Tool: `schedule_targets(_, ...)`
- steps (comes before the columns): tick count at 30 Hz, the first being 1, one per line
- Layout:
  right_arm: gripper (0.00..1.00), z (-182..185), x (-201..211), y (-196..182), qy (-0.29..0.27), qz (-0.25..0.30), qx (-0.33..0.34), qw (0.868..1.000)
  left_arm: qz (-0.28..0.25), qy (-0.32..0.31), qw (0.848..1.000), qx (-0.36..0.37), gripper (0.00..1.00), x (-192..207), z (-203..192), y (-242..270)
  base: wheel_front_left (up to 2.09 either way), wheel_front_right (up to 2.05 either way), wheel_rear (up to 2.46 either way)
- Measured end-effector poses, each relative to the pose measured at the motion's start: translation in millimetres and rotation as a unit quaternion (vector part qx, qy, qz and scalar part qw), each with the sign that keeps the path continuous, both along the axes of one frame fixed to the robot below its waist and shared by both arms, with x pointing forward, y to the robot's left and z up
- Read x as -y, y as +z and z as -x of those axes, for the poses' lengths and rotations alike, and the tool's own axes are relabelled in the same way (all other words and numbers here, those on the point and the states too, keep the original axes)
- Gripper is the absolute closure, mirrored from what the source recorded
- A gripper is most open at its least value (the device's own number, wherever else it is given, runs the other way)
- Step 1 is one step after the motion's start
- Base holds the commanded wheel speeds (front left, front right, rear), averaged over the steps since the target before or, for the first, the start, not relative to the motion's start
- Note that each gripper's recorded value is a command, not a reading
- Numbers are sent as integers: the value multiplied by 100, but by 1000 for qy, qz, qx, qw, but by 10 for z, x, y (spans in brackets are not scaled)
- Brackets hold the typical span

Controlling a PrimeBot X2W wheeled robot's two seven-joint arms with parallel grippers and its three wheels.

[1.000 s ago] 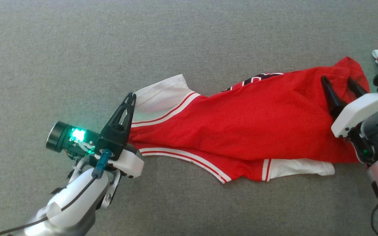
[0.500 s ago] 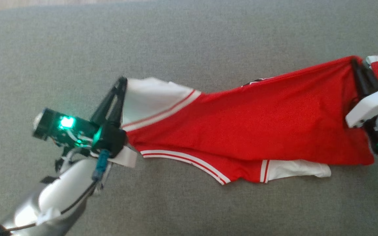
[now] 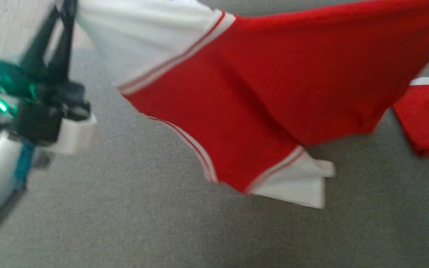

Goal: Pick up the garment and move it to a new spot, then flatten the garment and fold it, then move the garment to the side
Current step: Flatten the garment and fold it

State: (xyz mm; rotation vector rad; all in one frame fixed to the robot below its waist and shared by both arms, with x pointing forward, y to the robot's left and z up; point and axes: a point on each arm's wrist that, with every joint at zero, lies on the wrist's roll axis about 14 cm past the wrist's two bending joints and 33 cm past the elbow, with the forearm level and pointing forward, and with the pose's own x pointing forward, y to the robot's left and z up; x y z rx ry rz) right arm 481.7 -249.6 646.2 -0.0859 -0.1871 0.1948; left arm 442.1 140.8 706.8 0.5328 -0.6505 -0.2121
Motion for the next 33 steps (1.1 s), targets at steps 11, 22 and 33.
schedule_targets(11,100,60,-181,969,10,61,80,995,-123,-20,973,194,100,369,49,1544,0,0,0)
schedule_targets(22,100,-988,-582,697,38,87,47,994,-196,22,974,109,100,330,-1364,1097,0,0,0)
schedule_targets(33,100,-1742,-317,439,-3,94,93,991,-182,12,966,183,100,666,-1790,1177,0,0,0)
